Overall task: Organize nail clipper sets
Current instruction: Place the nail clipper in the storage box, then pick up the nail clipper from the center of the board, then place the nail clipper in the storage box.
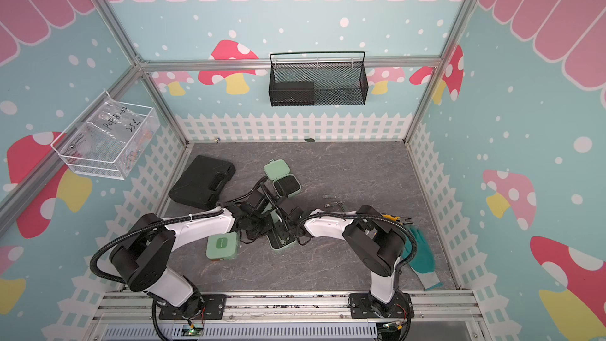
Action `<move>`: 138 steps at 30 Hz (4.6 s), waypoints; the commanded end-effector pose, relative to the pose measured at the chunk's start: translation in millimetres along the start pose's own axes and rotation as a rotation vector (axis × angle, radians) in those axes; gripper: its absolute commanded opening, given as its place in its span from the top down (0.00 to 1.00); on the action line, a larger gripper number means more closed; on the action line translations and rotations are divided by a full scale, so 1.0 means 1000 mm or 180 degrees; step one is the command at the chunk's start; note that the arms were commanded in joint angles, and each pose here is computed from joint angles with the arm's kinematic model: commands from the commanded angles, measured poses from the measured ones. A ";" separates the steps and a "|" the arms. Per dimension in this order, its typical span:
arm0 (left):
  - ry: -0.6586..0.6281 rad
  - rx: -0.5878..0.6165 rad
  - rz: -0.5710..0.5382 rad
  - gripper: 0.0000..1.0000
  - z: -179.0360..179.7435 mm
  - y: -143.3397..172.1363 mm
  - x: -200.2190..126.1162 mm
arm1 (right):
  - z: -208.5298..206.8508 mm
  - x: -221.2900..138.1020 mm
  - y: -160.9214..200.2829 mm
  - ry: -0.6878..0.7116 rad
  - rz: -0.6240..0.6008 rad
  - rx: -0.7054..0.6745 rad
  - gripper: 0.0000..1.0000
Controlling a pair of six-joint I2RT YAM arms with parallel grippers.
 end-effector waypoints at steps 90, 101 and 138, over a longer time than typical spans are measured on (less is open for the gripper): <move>-0.0133 -0.0057 0.0060 1.00 0.002 0.005 0.000 | -0.212 -0.060 -0.098 0.0538 0.0288 -0.0116 1.00; 0.0004 -0.0115 0.0003 1.00 -0.003 0.003 0.001 | -0.083 -0.093 -0.055 -0.0044 -0.0016 0.0237 1.00; 0.0023 -0.0150 0.0034 1.00 0.003 0.008 0.009 | -0.014 -0.020 0.006 0.0107 0.0135 0.0400 1.00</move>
Point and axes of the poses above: each gripper's point midway between its finger pads, its own x axis out along the fingers, its own z axis along the line the jaws close on, y = z × x, the point moved 5 cm from there along -x, back along the fingers, and after that the axes turned 9 degrees about x, right-handed, at the moved point
